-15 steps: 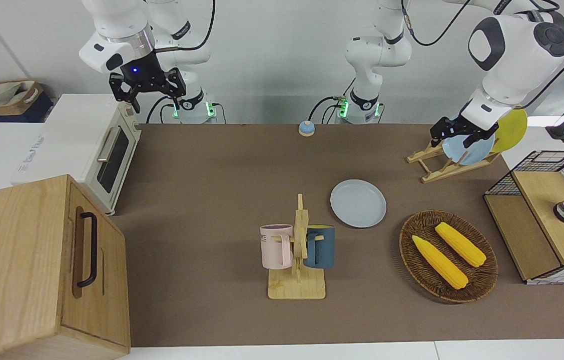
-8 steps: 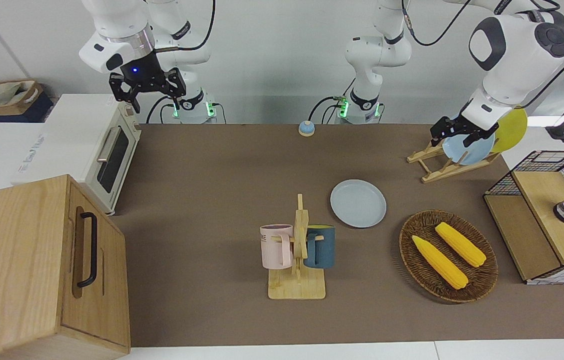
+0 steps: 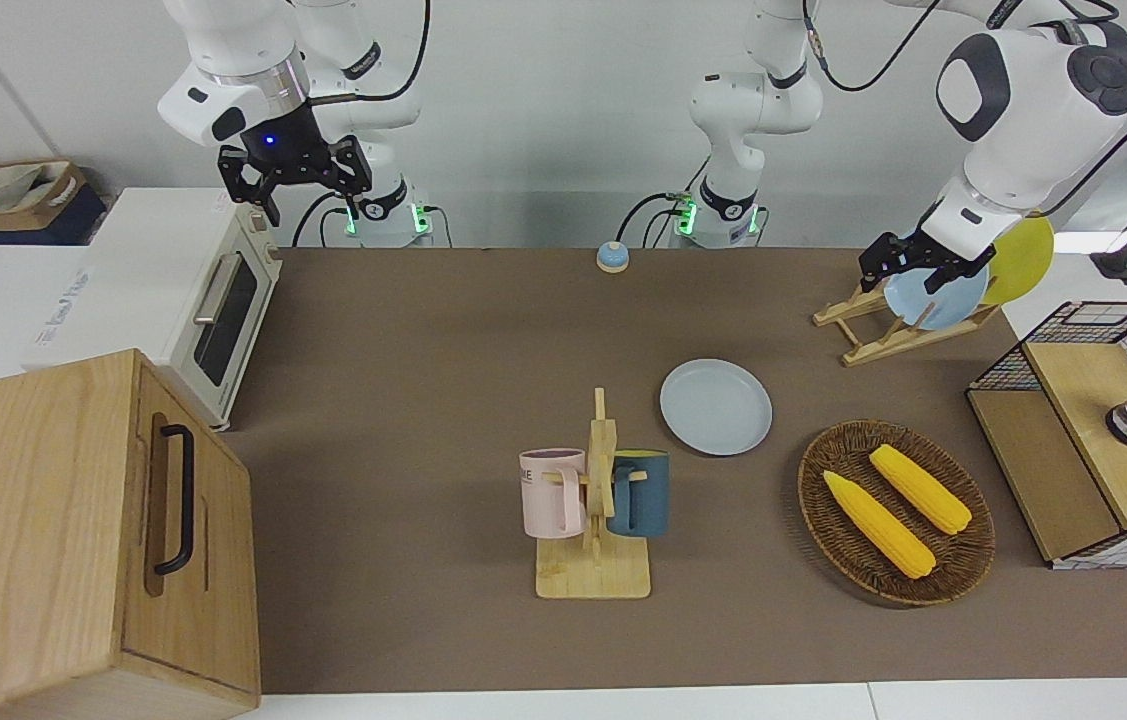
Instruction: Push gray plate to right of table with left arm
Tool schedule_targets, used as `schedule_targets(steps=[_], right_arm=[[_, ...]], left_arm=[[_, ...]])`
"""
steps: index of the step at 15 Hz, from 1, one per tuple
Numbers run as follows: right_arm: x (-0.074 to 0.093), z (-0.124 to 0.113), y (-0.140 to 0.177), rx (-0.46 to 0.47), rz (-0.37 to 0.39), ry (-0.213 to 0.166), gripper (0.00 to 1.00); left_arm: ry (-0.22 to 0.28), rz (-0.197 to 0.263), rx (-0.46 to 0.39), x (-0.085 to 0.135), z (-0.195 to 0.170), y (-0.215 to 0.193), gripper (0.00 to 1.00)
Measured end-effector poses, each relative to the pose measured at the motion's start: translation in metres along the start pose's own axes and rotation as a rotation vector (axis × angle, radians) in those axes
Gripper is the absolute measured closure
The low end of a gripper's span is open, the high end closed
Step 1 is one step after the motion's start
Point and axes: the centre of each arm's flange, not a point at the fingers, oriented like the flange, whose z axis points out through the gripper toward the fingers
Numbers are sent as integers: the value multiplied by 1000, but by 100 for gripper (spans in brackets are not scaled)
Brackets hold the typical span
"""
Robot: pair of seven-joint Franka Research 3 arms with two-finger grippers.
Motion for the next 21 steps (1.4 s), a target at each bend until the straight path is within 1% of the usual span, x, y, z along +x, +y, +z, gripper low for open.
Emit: schedule_targets(steps=[3, 5, 8, 10, 13, 15, 18, 21], right_arm=[[0, 0, 0, 0, 0, 0, 1], [0, 0, 0, 0, 0, 0, 1], [0, 0, 0, 0, 0, 0, 1], [0, 0, 0, 0, 0, 0, 1], [0, 0, 0, 0, 0, 0, 1], [0, 0, 0, 0, 0, 0, 1], [0, 0, 0, 0, 0, 0, 1], [0, 0, 0, 0, 0, 0, 1]], left_arm=[[-2, -7, 0, 0, 1, 0, 0], [-6, -38, 0, 0, 2, 1, 0], [-20, -68, -1, 0, 9, 5, 0], [-31, -105, -1, 0, 14, 6, 0], [-45, -143, -4, -1, 22, 6, 0], [-52, -182, -13, 0, 32, 7, 0], [-26, -247, -29, 2, 52, 16, 0], [-12, -288, -33, -3, 70, 28, 0]])
